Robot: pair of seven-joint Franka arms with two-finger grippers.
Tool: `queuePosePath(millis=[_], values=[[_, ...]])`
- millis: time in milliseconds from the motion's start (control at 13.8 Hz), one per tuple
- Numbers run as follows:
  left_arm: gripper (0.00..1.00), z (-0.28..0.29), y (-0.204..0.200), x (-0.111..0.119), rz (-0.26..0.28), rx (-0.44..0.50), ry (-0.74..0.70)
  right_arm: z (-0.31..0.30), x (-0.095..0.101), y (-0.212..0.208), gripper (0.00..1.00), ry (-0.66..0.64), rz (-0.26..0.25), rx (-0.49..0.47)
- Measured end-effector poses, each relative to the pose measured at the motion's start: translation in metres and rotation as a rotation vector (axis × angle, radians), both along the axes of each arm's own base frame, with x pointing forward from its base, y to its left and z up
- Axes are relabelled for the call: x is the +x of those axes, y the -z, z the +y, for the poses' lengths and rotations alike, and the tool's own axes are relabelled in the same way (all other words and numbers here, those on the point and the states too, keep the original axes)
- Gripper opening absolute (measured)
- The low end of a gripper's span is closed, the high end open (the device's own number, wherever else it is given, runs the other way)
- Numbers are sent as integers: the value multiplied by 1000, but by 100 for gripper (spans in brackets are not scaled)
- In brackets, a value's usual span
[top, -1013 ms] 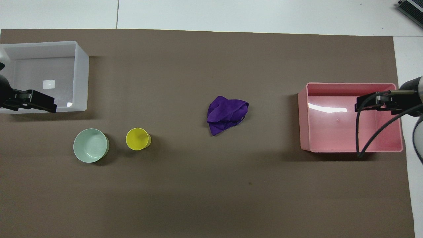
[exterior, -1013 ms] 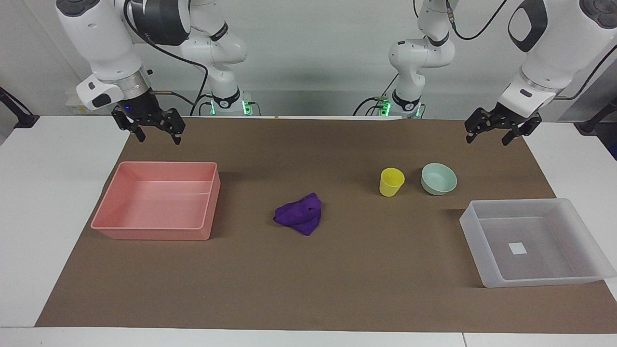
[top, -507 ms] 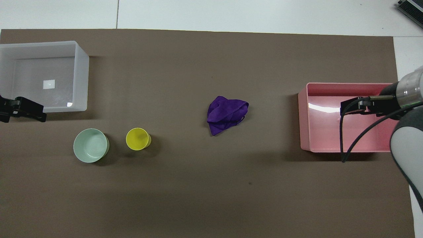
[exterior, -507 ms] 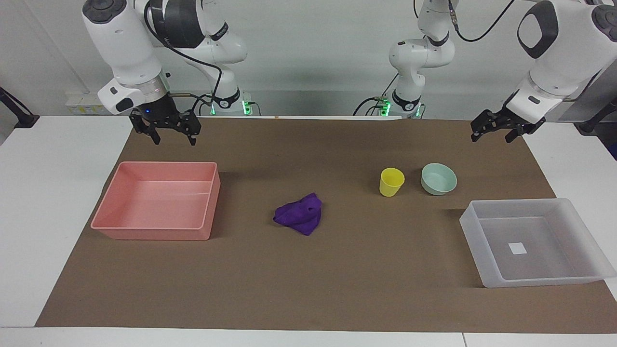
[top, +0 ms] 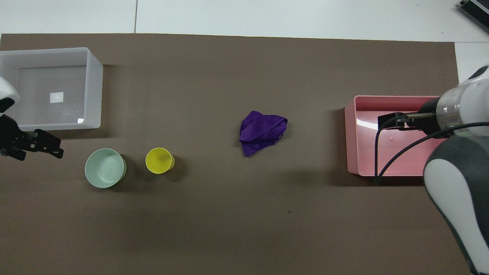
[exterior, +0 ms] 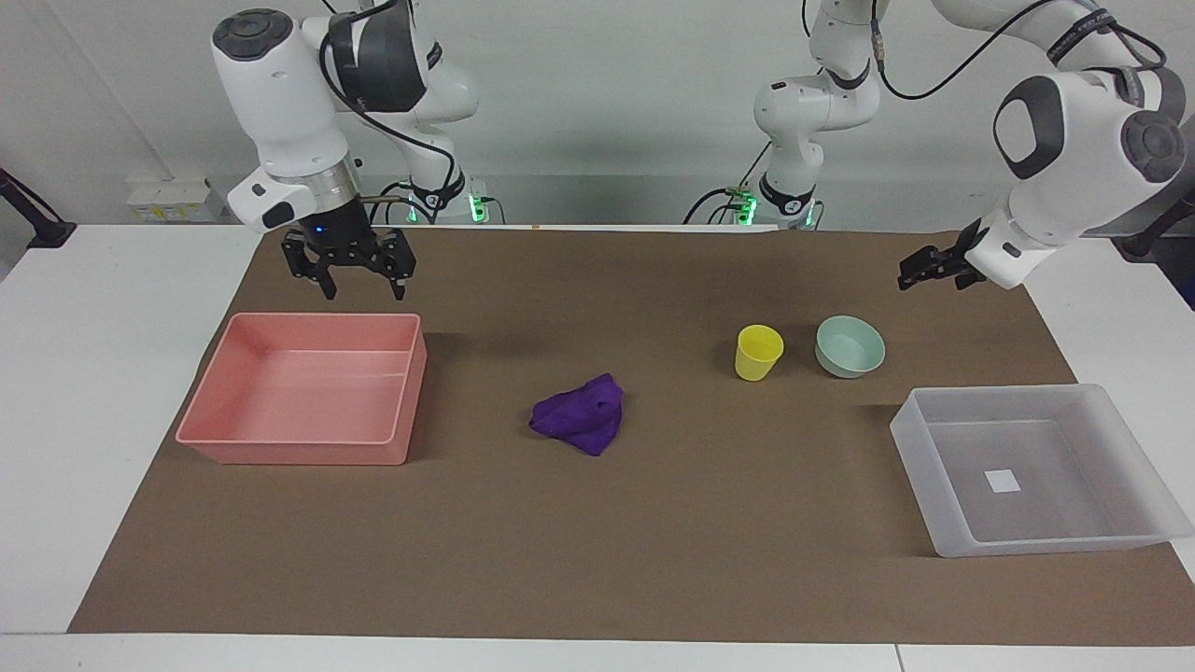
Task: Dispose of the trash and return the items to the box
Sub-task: 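Grasp the purple cloth with the right gripper while the left gripper grasps the bowl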
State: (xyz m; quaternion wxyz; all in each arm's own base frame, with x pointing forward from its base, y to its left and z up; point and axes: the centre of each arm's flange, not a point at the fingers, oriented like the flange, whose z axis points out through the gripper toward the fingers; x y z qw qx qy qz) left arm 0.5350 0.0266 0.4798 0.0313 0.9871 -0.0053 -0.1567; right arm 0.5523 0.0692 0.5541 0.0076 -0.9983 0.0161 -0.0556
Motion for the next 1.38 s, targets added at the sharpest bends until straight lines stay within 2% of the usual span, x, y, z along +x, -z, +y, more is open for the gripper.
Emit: queuePosePath(millis=[217,434,579,651,941,1086,1158,1375], values=[[100,-1,65,-6,-40,3,-8,58,9,29,100,11,-70,26],[100,-3,125,-25,-58,7,-12,126,27,81,100,10,-138,60],[99,-4,152,-35,-72,10,-12,164,32,114,100,-17,-163,75],[96,-5,162,-39,-74,11,-12,181,33,129,100,-30,-173,82],[44,-5,182,-42,-52,9,-14,233,27,178,100,-67,-190,101],[15,-4,177,-36,-59,8,-18,250,25,201,100,-83,-201,108],[7,-3,169,-31,-61,4,-22,252,25,209,100,-86,-195,104],[5,-1,131,-13,-41,-2,-22,260,24,233,100,-99,-191,101]])
